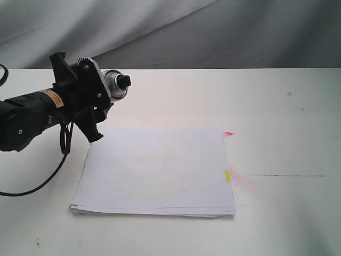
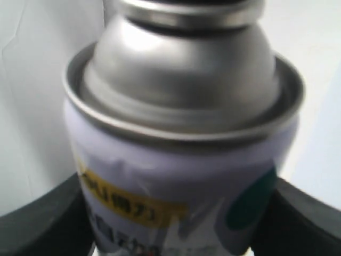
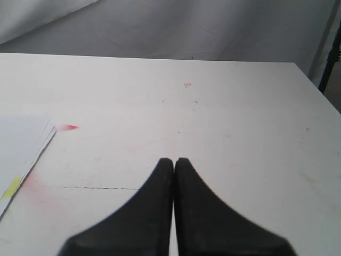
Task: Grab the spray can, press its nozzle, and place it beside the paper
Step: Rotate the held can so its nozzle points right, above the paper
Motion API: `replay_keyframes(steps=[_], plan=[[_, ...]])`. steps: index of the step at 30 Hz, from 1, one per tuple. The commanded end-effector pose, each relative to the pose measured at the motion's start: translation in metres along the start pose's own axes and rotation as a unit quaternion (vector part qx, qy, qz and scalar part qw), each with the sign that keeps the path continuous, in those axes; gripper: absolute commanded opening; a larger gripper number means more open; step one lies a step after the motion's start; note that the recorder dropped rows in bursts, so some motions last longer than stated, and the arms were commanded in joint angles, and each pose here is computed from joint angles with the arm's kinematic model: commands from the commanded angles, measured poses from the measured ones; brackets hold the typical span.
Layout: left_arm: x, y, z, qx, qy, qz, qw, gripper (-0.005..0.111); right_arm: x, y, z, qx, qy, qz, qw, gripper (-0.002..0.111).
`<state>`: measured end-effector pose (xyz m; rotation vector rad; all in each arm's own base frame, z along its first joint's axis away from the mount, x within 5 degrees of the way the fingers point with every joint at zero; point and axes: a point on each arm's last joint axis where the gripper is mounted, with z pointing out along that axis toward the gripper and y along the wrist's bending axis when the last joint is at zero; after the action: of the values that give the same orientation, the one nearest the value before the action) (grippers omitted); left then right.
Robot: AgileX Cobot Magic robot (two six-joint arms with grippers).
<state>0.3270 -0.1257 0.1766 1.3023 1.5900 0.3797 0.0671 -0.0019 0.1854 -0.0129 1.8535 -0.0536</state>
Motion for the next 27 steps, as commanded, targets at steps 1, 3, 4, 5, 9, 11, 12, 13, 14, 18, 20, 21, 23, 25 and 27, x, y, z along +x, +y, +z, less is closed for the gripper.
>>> replay_keyframes(steps=[1,3,4,5,9,11,12,13,14,18,20,21,23,25,27], plan=[[-0.004,0.006,0.0,-0.026,-0.019,0.016,0.999,0.0,0.001,0.0,0.0,0.003,0.0,0.005,1.0,0.0],[-0.003,0.001,0.003,-0.012,-0.024,0.039,0.999,0.0,0.001,0.0,0.0,0.003,0.0,0.005,1.0,0.0],[-0.002,-0.002,0.005,-0.004,-0.026,0.047,0.999,0.0,0.001,0.0,0.0,0.003,0.0,0.005,1.0,0.0],[-0.001,-0.005,0.007,0.003,-0.024,0.051,0.998,0.0,0.001,0.0,0.0,0.003,0.0,0.005,1.0,0.0],[0.006,-0.014,0.015,0.016,-0.018,0.052,0.998,0.0,0.001,0.0,0.0,0.003,0.0,0.005,1.0,0.0],[0.006,-0.016,0.018,0.011,-0.023,0.051,0.998,0.0,0.001,0.0,0.0,0.003,0.0,0.005,1.0,0.0],[0.007,-0.017,0.019,0.008,-0.024,0.049,0.998,0.0,0.001,0.0,0.0,0.003,0.0,0.005,1.0,0.0],[0.007,-0.016,0.02,-0.001,-0.026,0.041,0.999,0.0,0.001,0.0,0.0,0.003,0.0,0.005,1.0,0.0],[0.007,-0.014,0.02,-0.008,-0.025,0.032,0.999,0.0,0.001,0.0,0.0,0.003,0.0,0.005,1.0,0.0],[0.011,-0.008,0.019,-0.04,0.0,0.0,0.999,0.0,0.001,0.0,0.0,0.003,0.0,0.005,1.0,0.0],[0.017,-0.006,0.019,-0.055,0.028,-0.009,0.998,0.0,0.001,0.0,0.0,0.003,0.0,0.005,1.0,0.0],[0.019,-0.005,0.019,-0.061,0.042,-0.009,0.997,0.0,0.001,0.0,0.0,0.003,0.0,0.005,1.0,0.0],[0.026,-0.002,0.018,-0.075,0.076,-0.031,0.994,0.0,0.001,0.0,0.0,0.003,0.0,0.005,1.0,0.0],[0.031,-0.002,0.017,-0.082,0.104,-0.056,0.99,0.0,0.001,0.0,0.0,0.003,0.0,0.005,1.0,0.0],[0.033,-0.004,0.016,-0.072,0.117,-0.057,0.989,0.0,0.001,0.0,0.0,0.003,0.0,0.005,1.0,0.0]])
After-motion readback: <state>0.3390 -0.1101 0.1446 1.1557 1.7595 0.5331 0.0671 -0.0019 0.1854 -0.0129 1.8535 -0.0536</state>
